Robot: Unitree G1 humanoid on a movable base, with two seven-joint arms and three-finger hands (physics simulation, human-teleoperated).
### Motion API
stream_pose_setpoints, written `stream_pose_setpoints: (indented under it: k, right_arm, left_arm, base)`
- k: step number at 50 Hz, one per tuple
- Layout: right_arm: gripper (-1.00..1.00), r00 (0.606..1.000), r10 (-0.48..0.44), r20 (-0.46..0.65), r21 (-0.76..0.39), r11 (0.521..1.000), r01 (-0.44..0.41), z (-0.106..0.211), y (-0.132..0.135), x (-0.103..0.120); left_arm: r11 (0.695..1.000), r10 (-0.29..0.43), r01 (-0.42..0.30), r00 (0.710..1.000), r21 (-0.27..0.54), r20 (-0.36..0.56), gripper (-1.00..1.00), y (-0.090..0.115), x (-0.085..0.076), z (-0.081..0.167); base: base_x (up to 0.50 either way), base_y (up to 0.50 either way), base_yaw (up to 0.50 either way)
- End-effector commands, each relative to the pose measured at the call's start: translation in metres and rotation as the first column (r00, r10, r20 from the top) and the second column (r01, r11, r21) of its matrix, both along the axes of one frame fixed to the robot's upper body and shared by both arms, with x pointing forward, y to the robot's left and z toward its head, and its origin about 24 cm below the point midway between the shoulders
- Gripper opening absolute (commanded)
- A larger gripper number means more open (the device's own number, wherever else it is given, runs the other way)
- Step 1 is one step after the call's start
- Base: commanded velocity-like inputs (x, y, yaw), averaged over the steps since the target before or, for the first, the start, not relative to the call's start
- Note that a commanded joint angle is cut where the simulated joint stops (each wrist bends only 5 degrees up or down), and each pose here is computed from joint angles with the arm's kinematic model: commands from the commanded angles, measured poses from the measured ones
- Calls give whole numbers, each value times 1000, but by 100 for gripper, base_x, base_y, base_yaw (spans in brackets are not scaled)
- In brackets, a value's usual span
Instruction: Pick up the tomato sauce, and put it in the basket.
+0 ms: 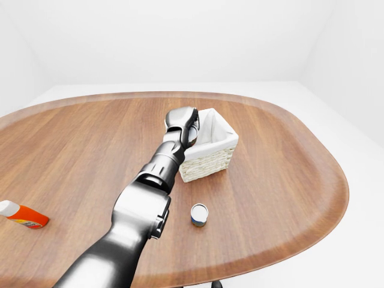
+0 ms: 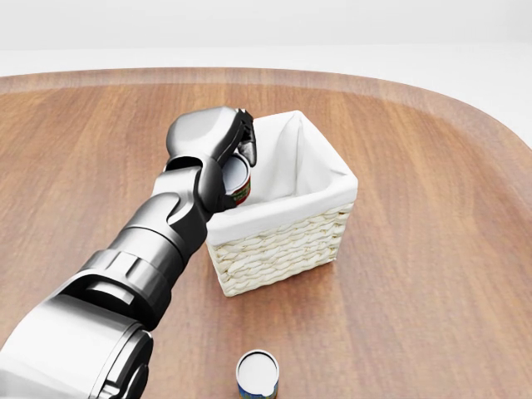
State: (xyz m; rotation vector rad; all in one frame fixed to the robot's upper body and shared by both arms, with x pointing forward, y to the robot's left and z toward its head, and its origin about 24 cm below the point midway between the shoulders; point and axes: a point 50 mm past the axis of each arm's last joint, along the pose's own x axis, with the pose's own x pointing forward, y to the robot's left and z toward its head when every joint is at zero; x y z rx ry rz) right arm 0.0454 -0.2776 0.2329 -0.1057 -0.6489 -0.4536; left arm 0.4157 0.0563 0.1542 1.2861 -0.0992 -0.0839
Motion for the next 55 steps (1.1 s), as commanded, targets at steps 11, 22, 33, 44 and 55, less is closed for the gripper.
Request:
stream_pose_setpoints:
  k: [11,22,33,44,55]
  right_arm:
    - [100,1000,1,-2,-1,1000,-1,-1,0,1]
    - [100,1000,2,-4,-2,1000,-2,-2,1,2]
    - [100,1000,1,-5,-1,1000,-1,-2,1,2]
    - [100,1000,2,-5,-1,1000,-2,-3,1,2]
    - [100,1000,3,-5,-2,1000,-3,-3,2,2]
  left_arm:
    - [997,37,-33,997,-65,60,100,5,2,10]
    - [997,51,-47,997,-66,62,100,9,2,7]
    - [997,53,-49,996,-63,67,100,10,2,7]
    - [997,56,-52,996,-61,75,100,11,3,9]
    - [997,60,-55,995,-60,84,100,12,4,12]
  base:
    - [0,0,0]
    - [0,0,0]
    - [0,0,0]
    - [0,0,0]
    - [0,0,0]
